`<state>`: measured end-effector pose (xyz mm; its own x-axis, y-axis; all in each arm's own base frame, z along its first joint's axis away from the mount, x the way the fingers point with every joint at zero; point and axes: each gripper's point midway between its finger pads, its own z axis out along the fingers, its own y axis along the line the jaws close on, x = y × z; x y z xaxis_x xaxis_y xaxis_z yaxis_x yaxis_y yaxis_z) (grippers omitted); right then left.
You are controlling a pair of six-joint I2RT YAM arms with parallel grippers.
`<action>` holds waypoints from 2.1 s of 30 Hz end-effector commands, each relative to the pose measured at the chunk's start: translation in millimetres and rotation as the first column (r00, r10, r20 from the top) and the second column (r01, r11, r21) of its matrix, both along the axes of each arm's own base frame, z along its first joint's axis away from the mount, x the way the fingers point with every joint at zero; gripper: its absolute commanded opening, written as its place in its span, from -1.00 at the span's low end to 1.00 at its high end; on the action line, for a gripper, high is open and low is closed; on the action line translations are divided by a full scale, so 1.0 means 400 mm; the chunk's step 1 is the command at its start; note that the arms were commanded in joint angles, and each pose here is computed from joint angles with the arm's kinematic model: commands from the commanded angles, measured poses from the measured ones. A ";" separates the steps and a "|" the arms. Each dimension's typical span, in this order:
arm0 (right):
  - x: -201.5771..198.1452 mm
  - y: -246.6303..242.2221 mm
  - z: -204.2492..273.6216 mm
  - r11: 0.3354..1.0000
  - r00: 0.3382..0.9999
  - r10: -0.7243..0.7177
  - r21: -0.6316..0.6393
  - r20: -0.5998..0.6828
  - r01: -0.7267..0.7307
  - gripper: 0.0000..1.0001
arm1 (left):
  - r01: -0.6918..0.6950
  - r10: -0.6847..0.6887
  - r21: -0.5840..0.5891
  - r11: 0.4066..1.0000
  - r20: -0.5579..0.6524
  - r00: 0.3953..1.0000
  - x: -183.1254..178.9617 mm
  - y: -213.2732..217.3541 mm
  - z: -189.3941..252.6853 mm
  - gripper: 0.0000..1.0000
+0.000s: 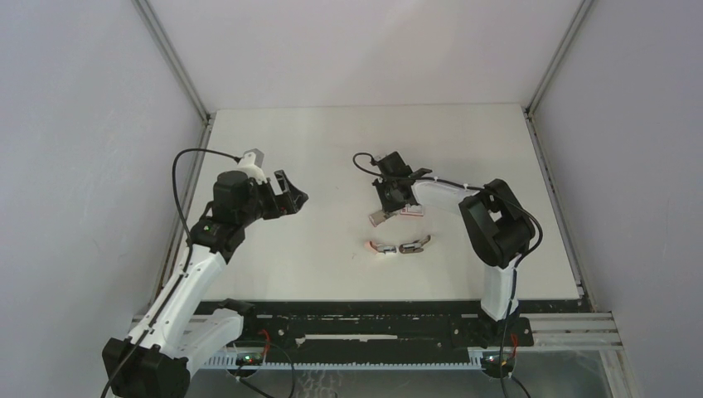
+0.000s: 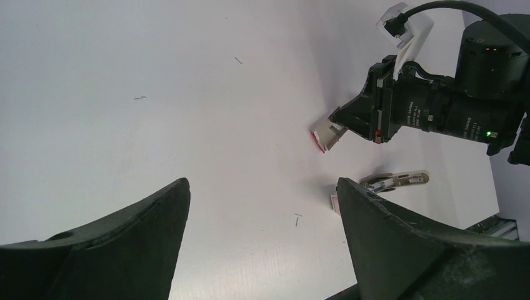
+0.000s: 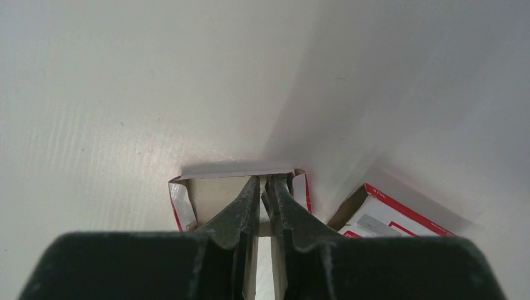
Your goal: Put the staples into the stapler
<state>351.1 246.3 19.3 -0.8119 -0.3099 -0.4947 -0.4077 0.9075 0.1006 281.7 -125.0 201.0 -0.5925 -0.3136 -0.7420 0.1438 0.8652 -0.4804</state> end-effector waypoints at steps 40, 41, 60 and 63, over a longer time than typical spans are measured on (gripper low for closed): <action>0.026 -0.016 0.213 0.932 0.992 -0.080 0.359 0.093 0.041 -1.00 | 0.182 -0.162 -0.098 0.978 0.181 0.970 0.015 -0.142 0.048 0.80; 0.026 -0.018 0.202 0.942 0.992 -0.081 0.332 0.101 0.044 -1.00 | 0.184 -0.164 -0.102 0.978 0.176 0.971 0.016 -0.147 0.044 0.81; 0.032 0.014 0.069 0.998 0.994 -0.018 0.065 0.105 0.011 -0.35 | 0.140 -0.129 -0.092 0.986 0.121 0.984 0.018 -0.134 0.000 0.82; 0.034 0.013 0.063 0.999 0.994 -0.014 0.053 0.104 0.008 -0.35 | 0.134 -0.123 -0.091 0.987 0.119 0.985 0.018 -0.132 -0.002 0.81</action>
